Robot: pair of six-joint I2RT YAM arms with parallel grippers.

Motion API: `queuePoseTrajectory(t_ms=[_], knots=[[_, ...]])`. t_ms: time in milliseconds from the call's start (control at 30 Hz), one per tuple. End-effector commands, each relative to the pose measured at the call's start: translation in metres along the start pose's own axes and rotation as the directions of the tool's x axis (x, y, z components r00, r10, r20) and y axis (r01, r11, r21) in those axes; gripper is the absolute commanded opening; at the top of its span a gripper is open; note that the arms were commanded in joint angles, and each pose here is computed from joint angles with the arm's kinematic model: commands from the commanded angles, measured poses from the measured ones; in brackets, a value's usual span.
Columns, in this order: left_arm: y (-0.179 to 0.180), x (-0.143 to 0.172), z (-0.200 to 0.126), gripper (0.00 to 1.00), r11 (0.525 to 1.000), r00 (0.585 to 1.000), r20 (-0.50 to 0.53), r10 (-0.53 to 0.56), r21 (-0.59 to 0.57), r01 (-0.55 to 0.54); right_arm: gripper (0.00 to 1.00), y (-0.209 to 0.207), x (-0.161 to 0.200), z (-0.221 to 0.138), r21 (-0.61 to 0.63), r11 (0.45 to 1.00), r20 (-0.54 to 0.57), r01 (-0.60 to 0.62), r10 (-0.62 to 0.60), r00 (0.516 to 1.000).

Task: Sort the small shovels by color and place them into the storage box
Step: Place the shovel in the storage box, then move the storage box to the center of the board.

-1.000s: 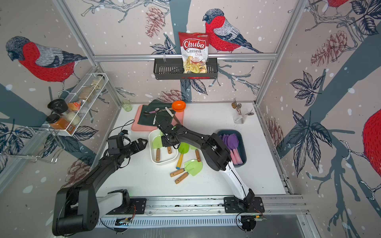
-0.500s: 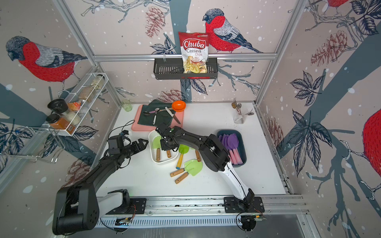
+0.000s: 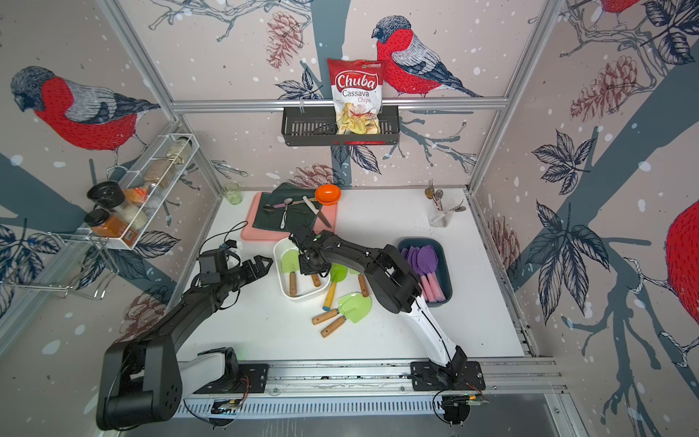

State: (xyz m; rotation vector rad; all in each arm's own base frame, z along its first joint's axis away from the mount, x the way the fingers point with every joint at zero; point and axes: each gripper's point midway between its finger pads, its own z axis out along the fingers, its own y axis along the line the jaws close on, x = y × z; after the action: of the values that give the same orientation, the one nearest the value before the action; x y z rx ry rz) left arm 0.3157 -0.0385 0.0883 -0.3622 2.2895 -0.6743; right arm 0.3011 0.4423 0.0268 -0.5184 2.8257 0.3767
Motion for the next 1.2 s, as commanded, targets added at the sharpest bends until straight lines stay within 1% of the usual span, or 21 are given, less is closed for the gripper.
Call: queuePoseTrajectory(t_ms=[0,100,200,300,400,467,533,633,733,933,1167], knots=[[-0.003,-0.005,0.0,0.95,1.0,1.0,0.02,0.008,0.017,-0.008,0.34,-0.001,-0.001,0.0,0.01,1.0,0.01,-0.01,0.01,1.0],[-0.003,-0.005,0.0,0.95,1.0,1.0,0.019,0.011,0.021,-0.012,0.36,0.005,-0.006,-0.009,0.005,1.0,0.032,0.004,-0.004,0.999],[-0.007,-0.005,0.001,0.95,0.999,1.0,0.016,0.016,0.042,-0.017,0.46,0.013,-0.017,-0.031,0.003,1.0,0.08,0.02,-0.021,0.997],[-0.011,-0.006,0.001,0.95,0.998,1.0,0.012,0.019,0.063,-0.02,0.51,0.014,-0.028,-0.063,0.004,1.0,0.151,0.023,-0.024,0.988],[-0.013,-0.006,0.003,0.95,0.997,1.0,0.0,0.018,0.075,-0.017,0.54,-0.002,-0.035,-0.091,-0.001,1.0,0.222,-0.018,0.017,0.975],[-0.013,-0.008,0.003,0.95,0.997,1.0,0.004,0.022,0.07,-0.022,0.57,-0.017,-0.035,-0.099,-0.057,0.996,0.242,-0.064,0.076,0.967],[-0.012,-0.009,0.003,0.95,0.997,1.0,0.006,0.028,0.067,-0.028,0.59,-0.03,-0.029,-0.098,-0.156,0.98,0.22,-0.121,0.154,0.963],[-0.014,-0.01,0.002,0.95,0.997,0.999,0.007,0.035,0.07,-0.036,0.61,-0.04,-0.023,-0.093,-0.229,0.958,0.21,-0.171,0.22,0.953],[-0.015,-0.009,0.001,0.95,0.996,0.999,0.011,0.042,0.074,-0.043,0.61,-0.035,-0.016,-0.086,-0.247,0.955,0.187,-0.163,0.212,0.959],[-0.016,-0.012,-0.002,0.95,0.996,0.998,0.022,0.059,0.069,-0.061,0.61,-0.006,-0.001,-0.069,-0.274,0.953,0.137,-0.125,0.168,0.976],[-0.018,-0.024,-0.01,0.95,0.992,0.991,0.069,0.116,0.035,-0.118,0.6,0.021,0.009,-0.063,-0.292,0.951,0.129,-0.103,0.146,0.981]])
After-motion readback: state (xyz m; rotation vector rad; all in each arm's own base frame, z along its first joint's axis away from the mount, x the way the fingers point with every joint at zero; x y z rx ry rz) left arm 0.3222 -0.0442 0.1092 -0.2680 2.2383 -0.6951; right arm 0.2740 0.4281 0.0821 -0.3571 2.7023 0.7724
